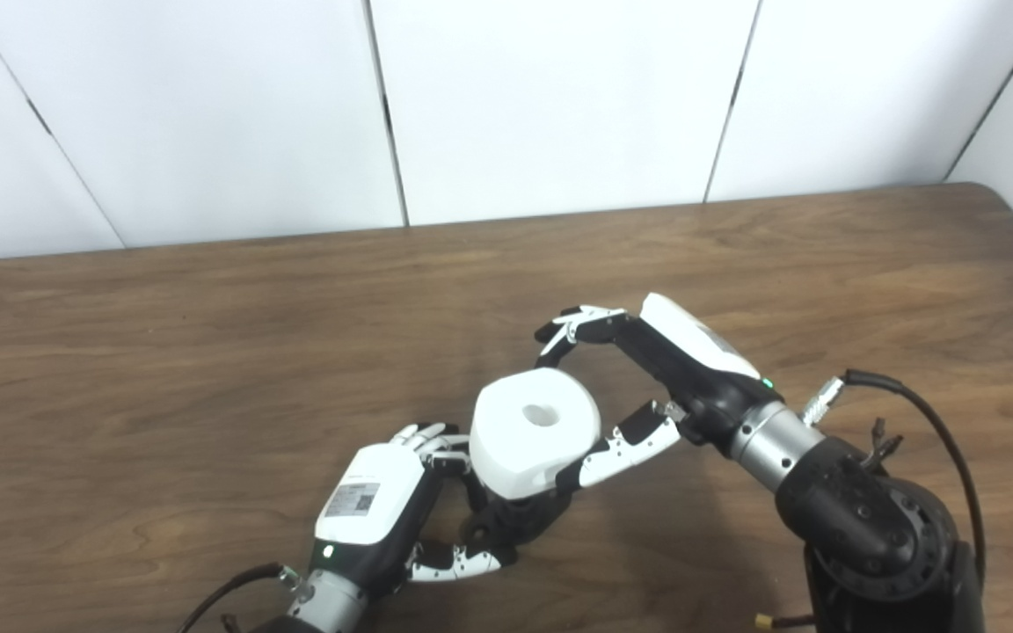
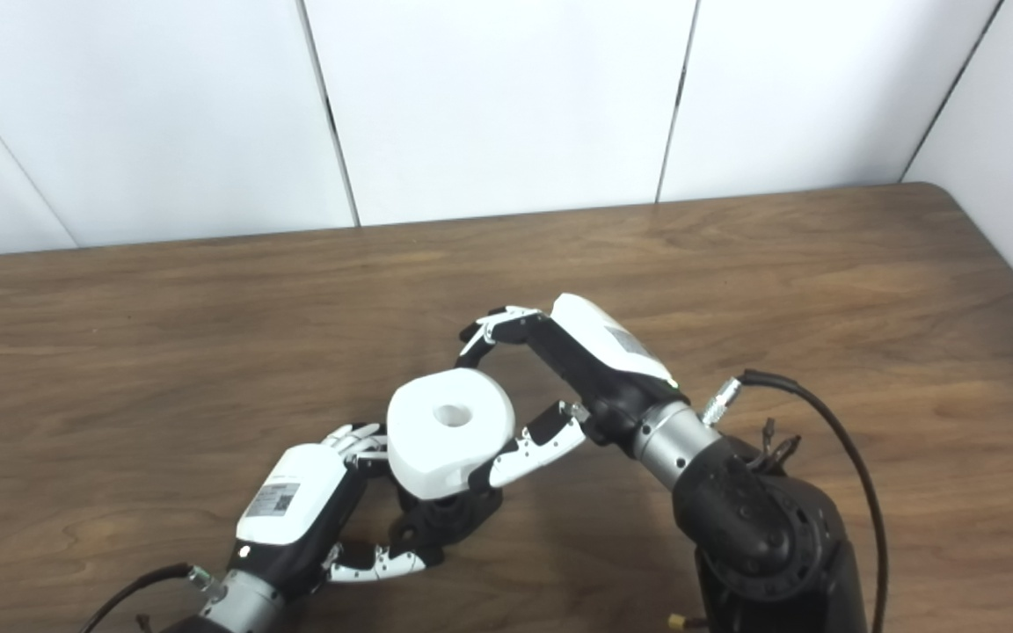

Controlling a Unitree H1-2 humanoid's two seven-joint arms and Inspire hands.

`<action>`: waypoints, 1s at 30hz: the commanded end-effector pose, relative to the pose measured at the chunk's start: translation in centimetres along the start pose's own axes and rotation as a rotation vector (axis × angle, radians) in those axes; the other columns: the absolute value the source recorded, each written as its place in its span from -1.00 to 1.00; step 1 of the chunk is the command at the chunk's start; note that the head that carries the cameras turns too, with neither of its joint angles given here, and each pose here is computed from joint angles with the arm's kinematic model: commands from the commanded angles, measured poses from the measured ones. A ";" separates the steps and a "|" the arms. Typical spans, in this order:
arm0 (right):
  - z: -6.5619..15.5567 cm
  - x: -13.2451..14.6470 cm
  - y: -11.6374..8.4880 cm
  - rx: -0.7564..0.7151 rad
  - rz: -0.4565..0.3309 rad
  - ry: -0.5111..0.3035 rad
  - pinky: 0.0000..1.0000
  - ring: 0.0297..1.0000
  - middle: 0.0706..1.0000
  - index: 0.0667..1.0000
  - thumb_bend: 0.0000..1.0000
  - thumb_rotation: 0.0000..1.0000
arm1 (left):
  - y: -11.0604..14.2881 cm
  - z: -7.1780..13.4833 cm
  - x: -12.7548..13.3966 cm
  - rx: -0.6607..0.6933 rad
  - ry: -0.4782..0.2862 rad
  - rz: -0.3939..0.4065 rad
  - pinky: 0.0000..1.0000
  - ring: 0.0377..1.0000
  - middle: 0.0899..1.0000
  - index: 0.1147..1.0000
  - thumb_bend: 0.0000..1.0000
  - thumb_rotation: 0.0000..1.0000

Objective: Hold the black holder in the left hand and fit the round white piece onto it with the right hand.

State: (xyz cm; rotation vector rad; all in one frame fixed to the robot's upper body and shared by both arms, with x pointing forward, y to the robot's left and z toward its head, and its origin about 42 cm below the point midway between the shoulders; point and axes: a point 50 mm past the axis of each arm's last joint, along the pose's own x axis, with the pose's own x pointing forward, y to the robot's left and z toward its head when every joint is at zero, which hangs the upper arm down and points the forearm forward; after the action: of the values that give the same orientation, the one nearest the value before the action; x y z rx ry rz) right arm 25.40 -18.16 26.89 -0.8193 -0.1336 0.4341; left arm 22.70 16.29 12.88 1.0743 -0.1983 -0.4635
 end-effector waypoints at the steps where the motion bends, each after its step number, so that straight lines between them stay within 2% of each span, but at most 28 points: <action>1: 0.5 0.1 -0.3 -0.016 -0.035 -0.032 0.76 0.80 0.58 -0.11 0.05 -0.73 | -2.4 -0.6 -0.4 0.017 0.060 -0.137 0.85 0.77 0.54 -0.15 0.04 -0.91; 10: -0.1 0.1 0.6 -0.035 -0.011 -0.021 0.73 0.81 0.59 -0.11 0.05 -0.73 | -2.5 -0.6 -0.3 0.023 0.056 -0.130 0.82 0.76 0.54 -0.15 0.04 -0.91; 22: -0.7 0.2 1.0 -0.057 -0.021 -0.019 0.75 0.82 0.59 -0.11 0.05 -0.73 | -2.5 -0.5 -0.1 0.020 0.057 -0.129 0.83 0.76 0.54 -0.15 0.04 -0.90; 30: -0.8 0.2 1.5 -0.064 -0.014 -0.031 0.69 0.81 0.59 -0.11 0.05 -0.73 | -2.6 -0.5 -0.1 0.025 0.060 -0.129 0.82 0.75 0.54 -0.15 0.04 -0.90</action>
State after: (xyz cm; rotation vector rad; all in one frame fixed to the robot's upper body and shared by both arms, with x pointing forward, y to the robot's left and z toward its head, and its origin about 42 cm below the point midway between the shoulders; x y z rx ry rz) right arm 25.23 -17.81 24.29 -0.8630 -0.1071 0.4528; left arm 22.84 16.01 12.81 1.0747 -0.2001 -0.4598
